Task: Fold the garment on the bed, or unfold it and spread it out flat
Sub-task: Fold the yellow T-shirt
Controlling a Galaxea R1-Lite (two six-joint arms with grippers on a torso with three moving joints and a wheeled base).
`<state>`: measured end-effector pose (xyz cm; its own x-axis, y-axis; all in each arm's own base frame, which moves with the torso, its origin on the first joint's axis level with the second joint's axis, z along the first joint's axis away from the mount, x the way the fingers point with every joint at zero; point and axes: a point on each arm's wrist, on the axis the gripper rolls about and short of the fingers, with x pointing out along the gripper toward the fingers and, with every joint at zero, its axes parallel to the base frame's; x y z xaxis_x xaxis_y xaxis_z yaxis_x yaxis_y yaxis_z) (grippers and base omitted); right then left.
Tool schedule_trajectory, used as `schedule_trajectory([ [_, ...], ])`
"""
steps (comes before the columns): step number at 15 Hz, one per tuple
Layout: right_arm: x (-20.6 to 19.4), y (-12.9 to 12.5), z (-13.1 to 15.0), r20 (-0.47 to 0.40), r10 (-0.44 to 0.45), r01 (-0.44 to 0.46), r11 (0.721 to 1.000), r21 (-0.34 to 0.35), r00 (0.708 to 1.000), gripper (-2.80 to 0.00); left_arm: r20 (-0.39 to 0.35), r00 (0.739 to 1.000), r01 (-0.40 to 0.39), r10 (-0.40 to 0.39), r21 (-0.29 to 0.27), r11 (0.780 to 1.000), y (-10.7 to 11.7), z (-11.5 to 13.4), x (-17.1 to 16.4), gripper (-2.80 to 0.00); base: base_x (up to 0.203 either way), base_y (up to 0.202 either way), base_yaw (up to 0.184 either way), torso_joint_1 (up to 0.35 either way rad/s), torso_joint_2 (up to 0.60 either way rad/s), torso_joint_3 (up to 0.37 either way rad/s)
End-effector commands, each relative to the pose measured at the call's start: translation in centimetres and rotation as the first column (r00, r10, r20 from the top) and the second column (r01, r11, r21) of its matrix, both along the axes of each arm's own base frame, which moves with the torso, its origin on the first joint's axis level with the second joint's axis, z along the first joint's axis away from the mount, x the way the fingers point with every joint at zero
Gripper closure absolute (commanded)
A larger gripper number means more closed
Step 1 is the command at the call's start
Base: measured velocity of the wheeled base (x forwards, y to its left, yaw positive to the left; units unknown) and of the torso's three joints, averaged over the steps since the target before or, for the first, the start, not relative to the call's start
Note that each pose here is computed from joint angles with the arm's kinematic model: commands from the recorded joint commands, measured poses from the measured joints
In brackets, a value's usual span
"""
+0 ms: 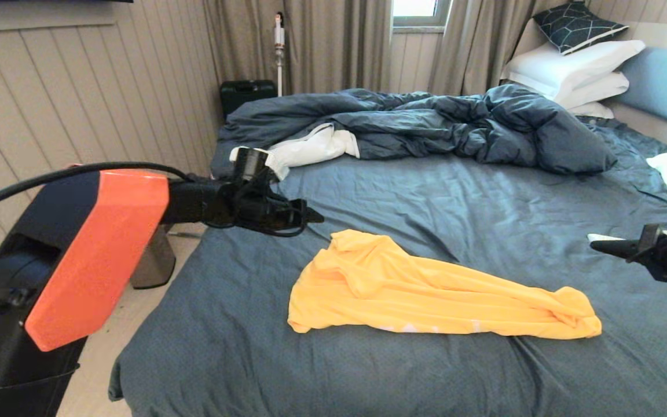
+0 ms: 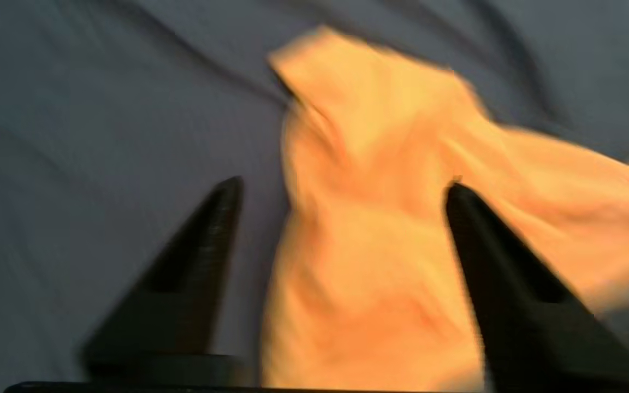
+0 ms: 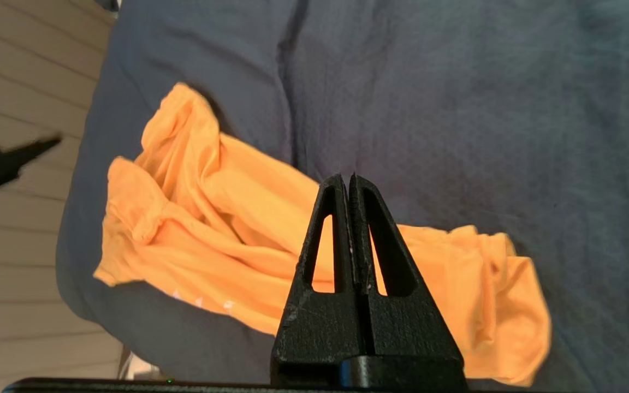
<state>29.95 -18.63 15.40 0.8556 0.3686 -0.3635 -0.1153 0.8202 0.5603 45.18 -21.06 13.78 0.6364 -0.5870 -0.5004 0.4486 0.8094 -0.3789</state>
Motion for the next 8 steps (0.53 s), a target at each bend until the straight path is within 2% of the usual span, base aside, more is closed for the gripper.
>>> schedule_trajectory([
  [1,0.2,0.1,-0.5,-0.008,0.012,-0.012,1.0,0.007,1.0,0.0,0.07,0.996,-0.059,0.053,0.084,0.995,-1.6,-3.1,0.9,0.0,0.0,0.0,0.0,0.0,0.0,0.0],
  [2,0.0,0.3,-0.9,-0.013,0.021,-0.021,1.0,-0.005,1.0,0.0,0.133,0.989,-0.076,0.06,0.117,0.99,-2.6,-3.9,1.0,0.0,0.0,0.0,0.0,0.0,0.0,0.0],
  [3,-0.3,0.4,-1.5,-0.015,0.035,-0.035,0.999,-0.025,0.999,0.0,0.221,0.972,-0.117,0.081,0.157,0.981,-4.0,-5.4,1.3,0.0,0.0,0.0,0.0,0.0,0.0,0.0],
  [5,-0.7,0.7,-2.0,-0.02,0.048,-0.049,0.998,-0.041,0.999,0.0,0.326,0.942,-0.157,0.082,0.209,0.965,-6.4,-7.2,0.9,0.0,0.0,0.0,0.0,0.0,0.0,0.0],
  [8,-0.5,1.4,-2.7,-0.034,0.071,-0.072,0.997,-0.04,0.997,0.0,0.341,0.937,-0.163,0.081,0.218,0.962,-7.0,-7.7,0.8,0.0,0.0,0.0,0.0,0.0,0.0,0.0],
])
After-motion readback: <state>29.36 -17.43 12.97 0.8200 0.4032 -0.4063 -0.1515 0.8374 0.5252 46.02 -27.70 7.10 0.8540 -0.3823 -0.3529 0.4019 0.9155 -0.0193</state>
